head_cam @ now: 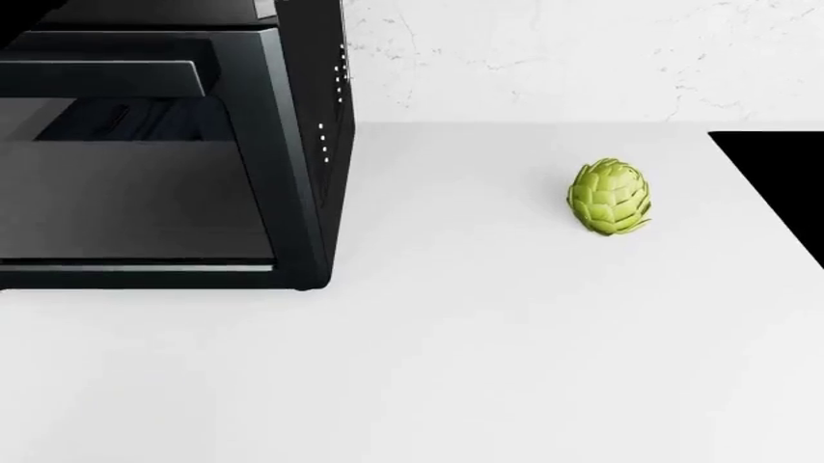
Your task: Pick the cans from the counter and place them in their designated side in the cabinet.
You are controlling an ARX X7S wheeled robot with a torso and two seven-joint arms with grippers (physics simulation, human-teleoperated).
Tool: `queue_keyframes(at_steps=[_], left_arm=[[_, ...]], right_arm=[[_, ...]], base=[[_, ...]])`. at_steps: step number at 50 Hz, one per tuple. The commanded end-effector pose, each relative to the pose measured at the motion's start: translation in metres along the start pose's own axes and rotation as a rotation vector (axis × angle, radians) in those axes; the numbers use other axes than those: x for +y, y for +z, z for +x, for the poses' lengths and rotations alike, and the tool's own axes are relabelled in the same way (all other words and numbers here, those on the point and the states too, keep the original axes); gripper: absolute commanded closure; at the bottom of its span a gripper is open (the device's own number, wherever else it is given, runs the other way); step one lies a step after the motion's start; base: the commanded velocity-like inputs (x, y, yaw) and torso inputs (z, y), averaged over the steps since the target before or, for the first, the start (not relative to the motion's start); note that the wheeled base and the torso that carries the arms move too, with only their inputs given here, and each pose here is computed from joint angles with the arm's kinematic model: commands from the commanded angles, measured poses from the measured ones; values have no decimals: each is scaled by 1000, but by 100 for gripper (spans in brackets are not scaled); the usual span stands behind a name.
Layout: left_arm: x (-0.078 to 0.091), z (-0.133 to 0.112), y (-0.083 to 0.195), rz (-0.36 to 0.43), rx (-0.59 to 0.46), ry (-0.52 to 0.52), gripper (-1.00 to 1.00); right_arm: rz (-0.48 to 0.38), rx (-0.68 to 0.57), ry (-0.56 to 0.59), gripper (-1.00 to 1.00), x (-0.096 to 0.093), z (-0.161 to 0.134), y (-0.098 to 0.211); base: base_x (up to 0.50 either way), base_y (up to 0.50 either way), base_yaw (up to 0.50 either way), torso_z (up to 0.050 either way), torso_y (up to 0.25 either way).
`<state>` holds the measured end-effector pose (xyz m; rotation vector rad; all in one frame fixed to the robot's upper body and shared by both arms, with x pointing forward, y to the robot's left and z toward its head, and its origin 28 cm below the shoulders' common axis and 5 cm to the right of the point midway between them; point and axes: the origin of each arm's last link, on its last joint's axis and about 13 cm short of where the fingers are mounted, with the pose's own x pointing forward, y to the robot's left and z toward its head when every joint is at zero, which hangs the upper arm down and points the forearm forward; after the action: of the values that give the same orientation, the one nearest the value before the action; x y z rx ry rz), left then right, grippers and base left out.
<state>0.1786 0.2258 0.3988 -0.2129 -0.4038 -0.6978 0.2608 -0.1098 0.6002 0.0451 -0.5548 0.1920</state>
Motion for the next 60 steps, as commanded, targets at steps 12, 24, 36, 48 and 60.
queue_keyframes(at_steps=[12, 24, 36, 48, 60], left_arm=[[0, 0, 0, -2, -8, -5, -100], [-1, -1, 1, -4, -11, -4, -100], [-1, -1, 2, -5, -13, -8, -100], [-3, -2, 3, -2, -17, -9, -100], [0, -3, 1, -7, -24, -1, -100]], right_arm=[[-4, 22, -3, -100, -2, 1, -3], [-4, 22, -3, -100, -2, 1, -3], [-4, 22, -3, -100, -2, 1, -3], [-4, 22, -3, -100, -2, 1, -3], [-97, 64, -69, -100, -34, 2, -13]], base=[[0, 0, 0, 0, 0], [0, 0, 0, 0, -1], [-241, 0, 0, 0, -1], [-98, 0, 0, 0, -3], [0, 0, 0, 0, 0]])
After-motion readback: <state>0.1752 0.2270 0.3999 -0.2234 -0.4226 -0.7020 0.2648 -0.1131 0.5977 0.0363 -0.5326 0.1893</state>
